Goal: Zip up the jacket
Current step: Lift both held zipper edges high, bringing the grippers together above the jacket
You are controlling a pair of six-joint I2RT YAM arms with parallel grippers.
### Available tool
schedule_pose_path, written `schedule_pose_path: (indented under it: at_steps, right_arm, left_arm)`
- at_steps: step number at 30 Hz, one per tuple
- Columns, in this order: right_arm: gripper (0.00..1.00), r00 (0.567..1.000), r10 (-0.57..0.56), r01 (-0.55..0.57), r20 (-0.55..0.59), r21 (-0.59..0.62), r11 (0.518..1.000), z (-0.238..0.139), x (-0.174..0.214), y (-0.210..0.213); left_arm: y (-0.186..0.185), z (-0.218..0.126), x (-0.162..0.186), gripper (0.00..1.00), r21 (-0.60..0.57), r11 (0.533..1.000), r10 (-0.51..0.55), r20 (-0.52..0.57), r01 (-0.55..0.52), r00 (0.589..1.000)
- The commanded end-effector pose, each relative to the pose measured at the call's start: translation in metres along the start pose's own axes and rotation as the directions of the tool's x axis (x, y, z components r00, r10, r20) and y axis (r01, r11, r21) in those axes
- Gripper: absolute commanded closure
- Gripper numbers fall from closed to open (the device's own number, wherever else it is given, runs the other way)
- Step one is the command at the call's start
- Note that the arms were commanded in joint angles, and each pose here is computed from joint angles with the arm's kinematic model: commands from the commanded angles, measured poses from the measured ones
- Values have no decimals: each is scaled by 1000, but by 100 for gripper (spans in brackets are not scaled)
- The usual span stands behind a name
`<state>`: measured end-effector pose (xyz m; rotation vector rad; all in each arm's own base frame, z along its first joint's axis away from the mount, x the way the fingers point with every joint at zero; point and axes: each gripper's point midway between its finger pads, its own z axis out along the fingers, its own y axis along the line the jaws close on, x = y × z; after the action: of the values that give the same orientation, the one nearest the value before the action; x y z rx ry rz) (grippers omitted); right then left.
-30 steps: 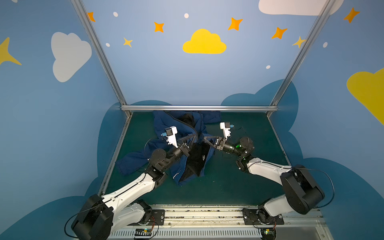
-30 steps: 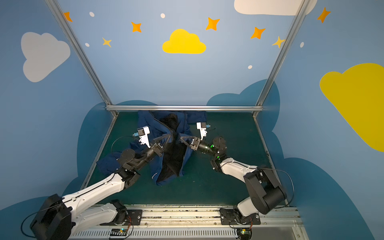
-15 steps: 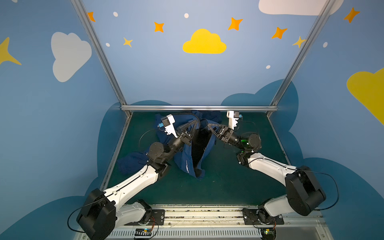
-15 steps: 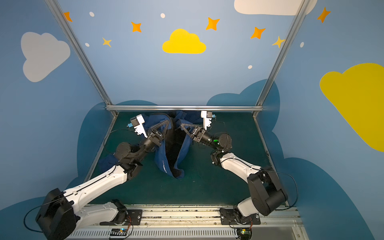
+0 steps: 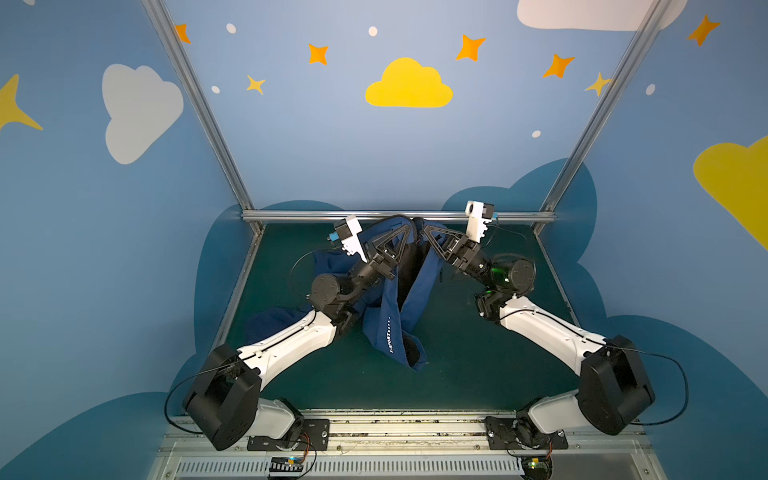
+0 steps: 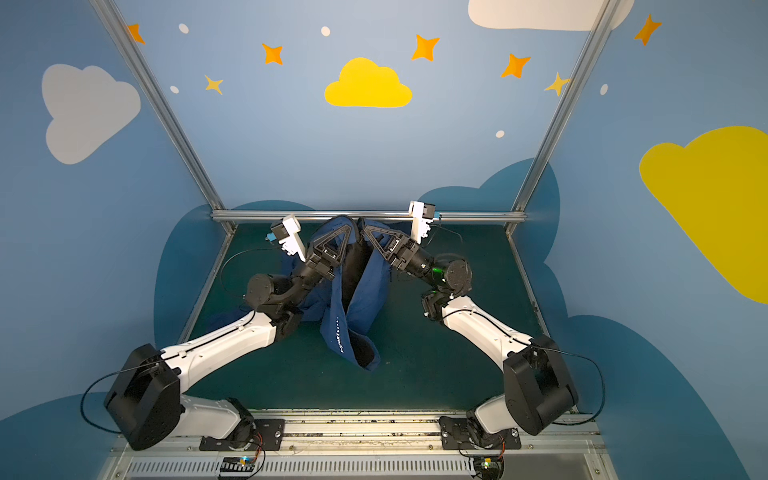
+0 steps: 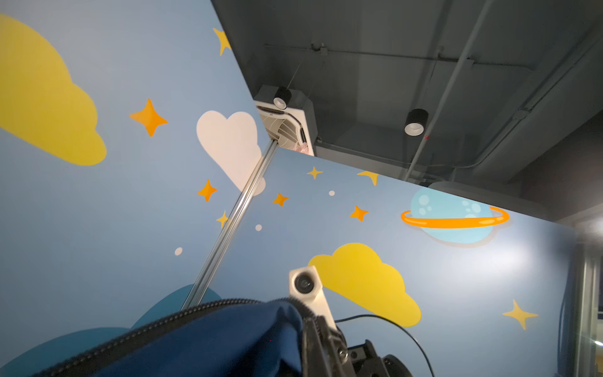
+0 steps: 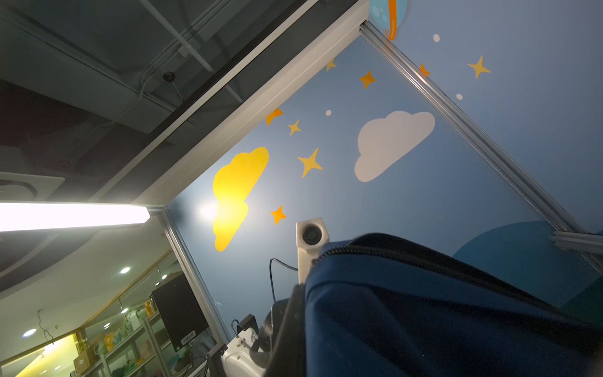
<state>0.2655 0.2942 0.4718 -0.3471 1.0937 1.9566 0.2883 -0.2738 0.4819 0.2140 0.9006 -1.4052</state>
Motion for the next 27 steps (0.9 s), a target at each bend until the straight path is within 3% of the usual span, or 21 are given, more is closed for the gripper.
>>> schedule_pose_path:
  at_steps: [1,14,27]
  right_arm:
    - [100,997,-29,35,70,-85,996,1,-19,39]
    - [100,997,17,-7,71,-134,991,5,-28,61]
    - [100,995,38,-22,90,-168,986,9,-32,77]
  left_arm:
    - [-37,7,-34,97,119,989,74,103,-87,992]
    - [-53,19,-47,97,155,968,173,148,-196,974]
    - [-53,35,-46,97,179,964,171,158,-199,973]
